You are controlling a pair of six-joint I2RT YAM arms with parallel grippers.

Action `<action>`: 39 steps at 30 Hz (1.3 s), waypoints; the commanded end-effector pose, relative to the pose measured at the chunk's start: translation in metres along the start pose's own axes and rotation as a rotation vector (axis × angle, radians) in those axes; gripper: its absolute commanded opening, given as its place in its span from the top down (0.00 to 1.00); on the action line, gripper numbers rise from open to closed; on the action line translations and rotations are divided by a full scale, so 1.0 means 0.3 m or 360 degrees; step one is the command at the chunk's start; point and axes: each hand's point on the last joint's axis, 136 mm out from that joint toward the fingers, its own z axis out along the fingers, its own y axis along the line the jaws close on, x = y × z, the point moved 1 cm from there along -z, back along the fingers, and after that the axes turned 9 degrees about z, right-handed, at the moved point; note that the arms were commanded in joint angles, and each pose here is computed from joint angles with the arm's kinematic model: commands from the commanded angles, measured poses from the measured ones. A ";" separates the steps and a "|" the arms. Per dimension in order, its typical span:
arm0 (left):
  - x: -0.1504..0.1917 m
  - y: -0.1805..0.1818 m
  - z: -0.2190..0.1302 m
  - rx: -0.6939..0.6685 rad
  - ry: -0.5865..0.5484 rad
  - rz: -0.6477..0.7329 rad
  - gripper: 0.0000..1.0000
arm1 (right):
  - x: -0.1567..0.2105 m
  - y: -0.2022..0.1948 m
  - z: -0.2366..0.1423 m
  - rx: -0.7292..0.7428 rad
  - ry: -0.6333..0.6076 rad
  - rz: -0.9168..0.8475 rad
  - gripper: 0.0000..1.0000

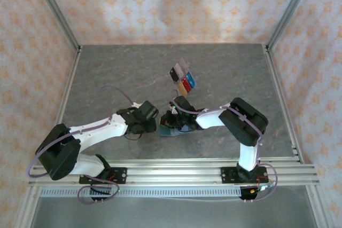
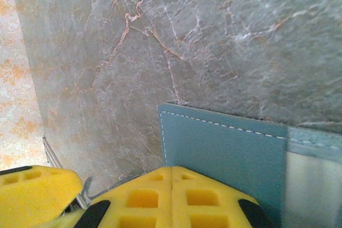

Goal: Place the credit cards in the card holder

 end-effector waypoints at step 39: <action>0.170 -0.187 0.123 0.0293 -0.0008 0.0165 0.95 | -0.010 -0.130 0.008 0.0251 0.0034 0.0233 0.95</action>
